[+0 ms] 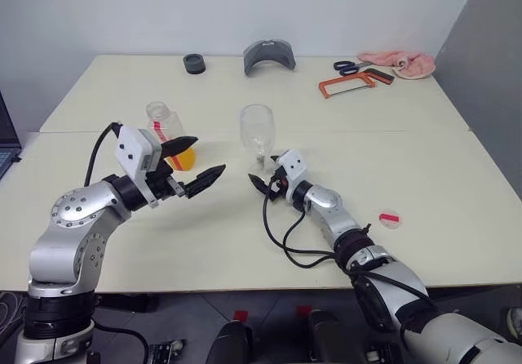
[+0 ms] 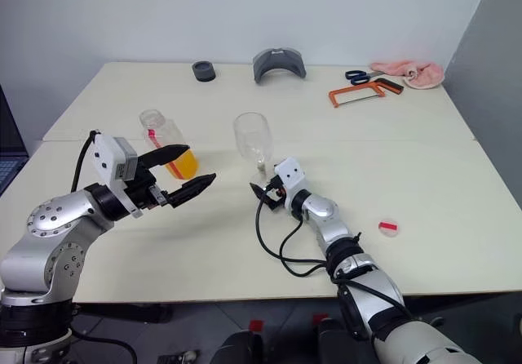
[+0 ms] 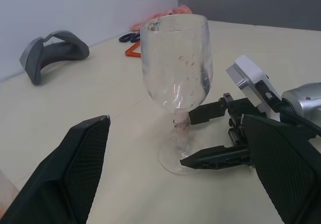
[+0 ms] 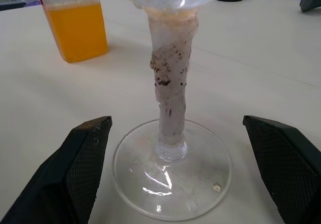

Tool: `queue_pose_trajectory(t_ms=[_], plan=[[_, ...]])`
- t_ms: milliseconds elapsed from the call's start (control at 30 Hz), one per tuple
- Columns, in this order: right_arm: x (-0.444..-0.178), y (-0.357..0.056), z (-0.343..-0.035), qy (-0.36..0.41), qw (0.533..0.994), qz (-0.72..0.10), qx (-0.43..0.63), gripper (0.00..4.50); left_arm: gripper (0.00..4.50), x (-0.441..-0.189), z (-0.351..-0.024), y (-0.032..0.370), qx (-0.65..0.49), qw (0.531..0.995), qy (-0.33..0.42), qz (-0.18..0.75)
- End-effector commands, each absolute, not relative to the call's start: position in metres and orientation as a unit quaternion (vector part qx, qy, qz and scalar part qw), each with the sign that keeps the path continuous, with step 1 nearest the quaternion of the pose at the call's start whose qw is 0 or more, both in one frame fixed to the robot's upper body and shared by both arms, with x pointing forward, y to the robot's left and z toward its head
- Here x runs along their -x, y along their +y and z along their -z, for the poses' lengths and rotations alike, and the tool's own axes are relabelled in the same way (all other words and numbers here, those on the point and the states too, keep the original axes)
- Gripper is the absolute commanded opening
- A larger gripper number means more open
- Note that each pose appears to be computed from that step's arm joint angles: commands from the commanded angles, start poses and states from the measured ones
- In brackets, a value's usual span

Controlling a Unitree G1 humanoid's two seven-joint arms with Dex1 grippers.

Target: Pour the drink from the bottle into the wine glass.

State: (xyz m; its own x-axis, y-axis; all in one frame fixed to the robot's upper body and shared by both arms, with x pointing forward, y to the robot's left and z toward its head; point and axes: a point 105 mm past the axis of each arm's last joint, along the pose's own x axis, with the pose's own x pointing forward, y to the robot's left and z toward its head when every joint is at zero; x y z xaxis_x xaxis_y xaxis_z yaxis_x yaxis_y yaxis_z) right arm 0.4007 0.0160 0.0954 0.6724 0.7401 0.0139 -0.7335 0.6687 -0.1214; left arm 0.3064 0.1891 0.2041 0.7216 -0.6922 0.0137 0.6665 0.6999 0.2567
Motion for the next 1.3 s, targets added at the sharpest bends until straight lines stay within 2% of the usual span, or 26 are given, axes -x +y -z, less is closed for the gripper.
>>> queue_pose_trajectory(t_ms=[33, 400, 600, 700, 867, 1033, 1300], plan=[[-0.401, 0.015, -0.108, -0.057, 0.911, -0.405, 0.045, 4.47, 4.50, -0.300, -0.224, 0.186, -0.128, 0.915, -0.089, 0.372], [-0.381, -0.016, -0.100, -0.062, 0.900, -0.425, 0.070, 4.47, 4.50, -0.300, -0.225, 0.180, -0.110, 0.919, -0.107, 0.363], [-0.334, -0.042, -0.105, -0.055, 0.863, -0.484, 0.134, 4.47, 4.50, -0.303, -0.186, 0.202, -0.104, 0.946, -0.062, 0.300], [-0.312, -0.050, -0.118, -0.054, 0.845, -0.511, 0.148, 4.47, 4.50, -0.305, -0.164, 0.217, -0.106, 0.959, -0.045, 0.258], [-0.289, -0.055, -0.142, -0.058, 0.823, -0.546, 0.146, 4.47, 4.50, -0.314, -0.149, 0.242, -0.069, 0.983, -0.051, 0.160], [-0.280, -0.052, -0.162, -0.059, 0.818, -0.560, 0.118, 4.47, 4.50, -0.323, -0.142, 0.249, -0.070, 0.989, -0.049, 0.125], [-0.280, -0.043, -0.172, -0.053, 0.824, -0.556, 0.092, 4.47, 4.50, -0.347, -0.148, 0.263, -0.060, 0.993, -0.053, 0.085]])
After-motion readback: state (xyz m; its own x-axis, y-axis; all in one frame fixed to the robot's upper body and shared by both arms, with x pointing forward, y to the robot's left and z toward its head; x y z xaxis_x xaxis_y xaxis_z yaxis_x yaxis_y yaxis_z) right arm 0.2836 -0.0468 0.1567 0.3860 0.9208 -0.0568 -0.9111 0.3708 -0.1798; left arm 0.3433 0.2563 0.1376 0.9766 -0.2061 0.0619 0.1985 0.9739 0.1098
